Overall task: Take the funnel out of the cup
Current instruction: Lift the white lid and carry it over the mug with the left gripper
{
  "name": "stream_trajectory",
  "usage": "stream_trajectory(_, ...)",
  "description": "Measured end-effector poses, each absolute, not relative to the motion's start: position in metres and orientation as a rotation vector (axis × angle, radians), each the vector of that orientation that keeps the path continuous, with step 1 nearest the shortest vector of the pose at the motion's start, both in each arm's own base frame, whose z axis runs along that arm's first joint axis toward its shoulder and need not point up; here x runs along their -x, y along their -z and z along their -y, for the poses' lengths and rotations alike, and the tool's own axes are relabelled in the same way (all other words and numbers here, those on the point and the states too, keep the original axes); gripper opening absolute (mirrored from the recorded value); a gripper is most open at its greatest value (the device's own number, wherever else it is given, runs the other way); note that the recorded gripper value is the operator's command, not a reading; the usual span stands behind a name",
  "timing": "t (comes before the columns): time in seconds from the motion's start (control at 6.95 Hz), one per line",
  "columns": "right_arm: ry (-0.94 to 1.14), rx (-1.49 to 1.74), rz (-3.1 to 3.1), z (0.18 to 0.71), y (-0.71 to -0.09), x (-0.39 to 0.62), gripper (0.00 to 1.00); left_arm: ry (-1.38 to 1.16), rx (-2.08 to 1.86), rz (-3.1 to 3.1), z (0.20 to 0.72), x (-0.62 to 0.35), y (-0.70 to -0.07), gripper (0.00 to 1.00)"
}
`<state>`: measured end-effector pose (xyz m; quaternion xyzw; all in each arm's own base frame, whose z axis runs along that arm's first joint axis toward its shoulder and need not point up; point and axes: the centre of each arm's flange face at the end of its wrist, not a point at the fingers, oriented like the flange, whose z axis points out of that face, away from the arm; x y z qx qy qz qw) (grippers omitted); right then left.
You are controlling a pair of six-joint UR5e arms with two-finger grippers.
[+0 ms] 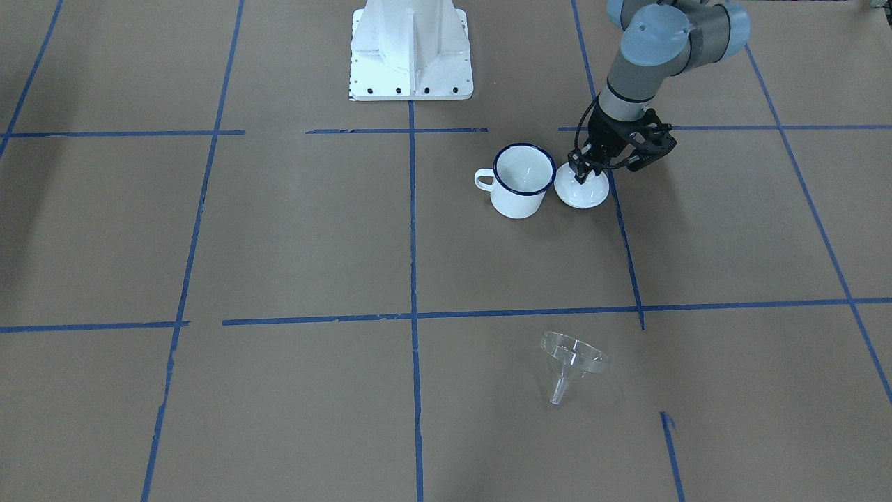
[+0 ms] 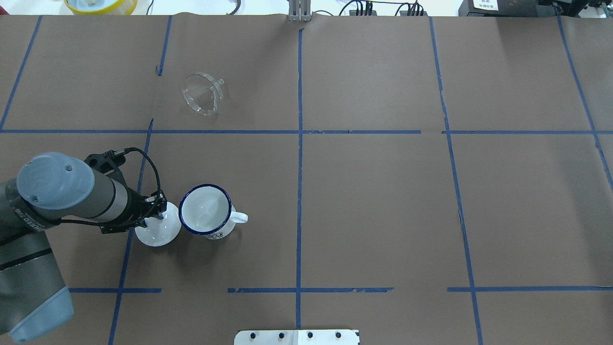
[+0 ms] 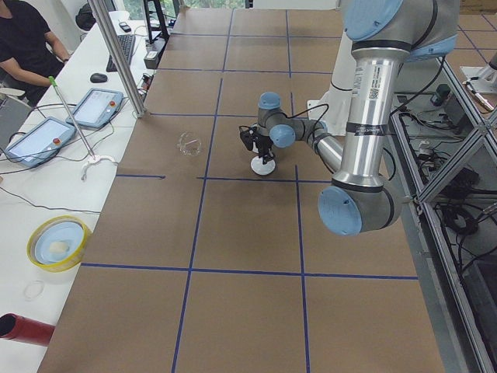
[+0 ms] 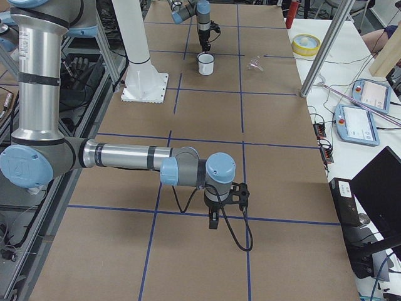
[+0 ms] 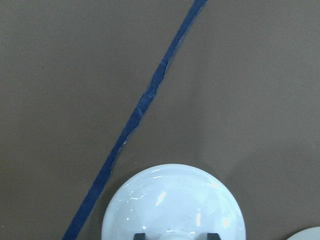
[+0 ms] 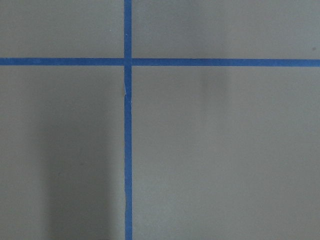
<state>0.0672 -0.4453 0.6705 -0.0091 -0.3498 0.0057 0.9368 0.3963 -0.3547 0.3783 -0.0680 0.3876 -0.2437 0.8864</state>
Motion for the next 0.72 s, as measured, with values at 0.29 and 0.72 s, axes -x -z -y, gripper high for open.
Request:
stream_trajectory(0.29,-0.012,0.018,0.715,0.445,-0.67,-0.067,1.0,0.526,0.144,-0.779,0.344,-0.366,-0.339,0.0)
stream_trajectory(0.72,-0.012,0.018,0.715,0.445,-0.67,-0.067,1.0,0.602,0.12,-0.761,0.365,-0.33,-0.256,0.0)
